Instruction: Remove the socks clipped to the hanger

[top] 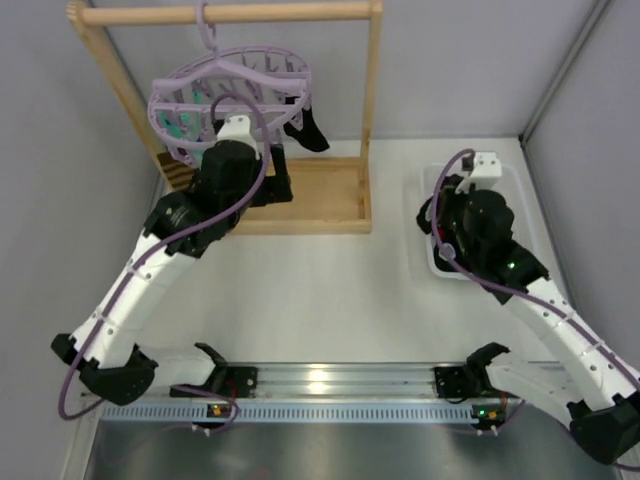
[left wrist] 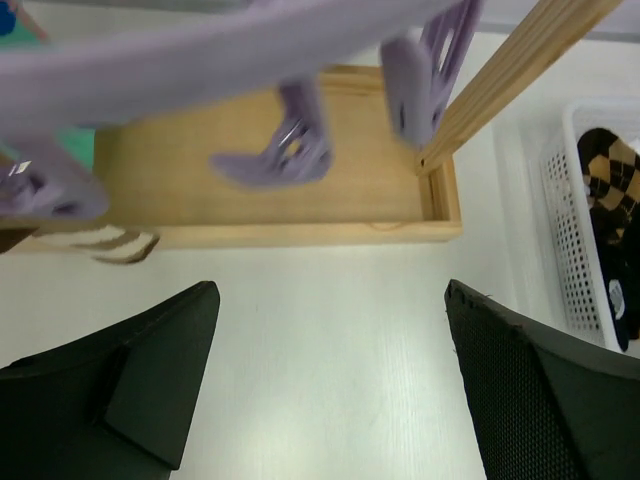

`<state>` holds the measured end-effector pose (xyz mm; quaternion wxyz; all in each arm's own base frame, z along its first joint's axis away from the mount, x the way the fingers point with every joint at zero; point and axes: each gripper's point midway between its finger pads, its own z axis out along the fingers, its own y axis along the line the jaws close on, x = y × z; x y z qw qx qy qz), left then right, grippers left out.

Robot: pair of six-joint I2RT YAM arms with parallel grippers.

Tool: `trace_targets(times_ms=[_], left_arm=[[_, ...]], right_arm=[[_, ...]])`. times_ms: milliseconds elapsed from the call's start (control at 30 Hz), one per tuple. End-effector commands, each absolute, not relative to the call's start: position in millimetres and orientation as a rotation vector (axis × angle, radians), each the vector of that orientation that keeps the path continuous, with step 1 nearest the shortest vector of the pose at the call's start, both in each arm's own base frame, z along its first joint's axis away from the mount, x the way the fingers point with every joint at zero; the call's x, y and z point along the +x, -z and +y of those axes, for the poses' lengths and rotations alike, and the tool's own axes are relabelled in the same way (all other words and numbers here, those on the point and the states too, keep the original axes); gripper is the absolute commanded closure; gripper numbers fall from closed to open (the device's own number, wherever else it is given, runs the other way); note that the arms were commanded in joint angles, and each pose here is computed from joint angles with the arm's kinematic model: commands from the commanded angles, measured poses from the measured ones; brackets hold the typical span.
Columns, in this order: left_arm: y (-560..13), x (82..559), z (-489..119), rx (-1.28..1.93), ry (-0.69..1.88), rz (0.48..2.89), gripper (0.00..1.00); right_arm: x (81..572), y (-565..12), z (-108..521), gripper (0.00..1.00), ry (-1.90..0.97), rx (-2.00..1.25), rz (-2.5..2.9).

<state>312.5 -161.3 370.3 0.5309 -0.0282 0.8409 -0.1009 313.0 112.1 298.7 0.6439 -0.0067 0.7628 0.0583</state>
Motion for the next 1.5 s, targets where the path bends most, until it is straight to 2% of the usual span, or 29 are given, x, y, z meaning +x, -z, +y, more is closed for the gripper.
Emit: trace_targets(times_ms=[0, 167, 267, 333, 367, 400, 467, 533, 667, 733, 800, 833, 867, 900, 933, 1067, 1267, 1467], left_arm=[[-367.1, 278.0, -135.0, -0.053, 0.252, 1.974, 0.02], [-340.6, 248.4, -103.6, -0.039, 0.189, 1.972, 0.02], [-322.2, 236.8, -79.4, -0.071, 0.106, 1.962, 0.02], [-323.6, 231.4, -69.9, -0.084, 0.086, 1.939, 0.02], [-322.5, 230.5, -66.7, -0.083, 0.071, 1.935, 0.02], [-320.4, 229.8, -63.4, -0.091, 0.058, 1.933, 0.02], [-318.2, 230.7, -54.6, -0.118, 0.005, 1.924, 0.02], [-306.2, 236.5, -52.9, -0.117, -0.057, 1.952, 0.02], [-274.0, 254.8, -65.9, -0.122, -0.048, 2.067, 0.02], [-264.9, 270.9, -69.0, -0.167, 0.046, 2.093, 0.02], [-250.5, 281.9, -61.9, -0.236, 0.126, 2.133, 0.02], [-252.4, 289.3, -61.4, -0.263, 0.166, 2.111, 0.02], [-244.2, 292.2, -54.8, -0.294, 0.16, 2.121, 0.02], [-243.3, 299.1, -44.8, -0.32, 0.145, 2.103, 0.02], [-239.8, 301.0, -42.6, -0.303, 0.137, 2.105, 0.02], [-223.6, 306.8, -22.1, -0.257, 0.028, 2.075, 0.02], [-229.7, 329.3, -6.5, -0.218, 0.193, 1.951, 0.02], [-232.7, 345.9, 0.2, -0.156, 0.156, 1.856, 0.02]], right_arm=[[328.6, -277.0, 82.2, 1.0, -0.112, 0.009, 1.903], [383.2, -262.6, 40.1, 1.0, -0.04, 0.115, 1.976], [413.2, -221.6, 21.0, 0.98, -0.019, 0.197, 2.059], [424.4, -210.5, 5.9, 0.64, -0.01, 0.254, 2.094], [427.3, -205.4, 3.2, 0.39, -0.005, 0.261, 2.115], [427.2, -197.9, 1.6, 0.23, 0.004, 0.266, 2.147], [426.1, -208.9, 3.3, 0.18, -0.01, 0.267, 2.118], [415.7, -235.4, 2.7, 0.01, -0.025, 0.276, 2.049], [382.7, -293.4, 11.7, 0.01, -0.08, 0.239, 1.922], [371.2, -304.2, 23.8, 0.01, -0.148, 0.204, 1.883], [352.4, -328.0, 50.3, 0.0, -0.305, 0.096, 1.811], [345.3, -321.1, 62.5, 0.01, -0.379, 0.054, 1.808], [330.6, -343.5, 88.0, 0.01, -0.52, -0.07, 1.714], [322.7, -332.1, 100.4, 0.0, -0.604, -0.101, 1.715], [308.6, -344.7, 117.8, 0.0, -0.701, -0.201, 1.647], [293.7, -328.9, 136.6, 0.01, -0.835, -0.267, 1.634], [287.1, -321.3, 153.5, 0.01, -0.946, -0.351, 1.599], [271.2, -325.0, 164.7, 0.0, -0.981, -0.463, 1.549]])
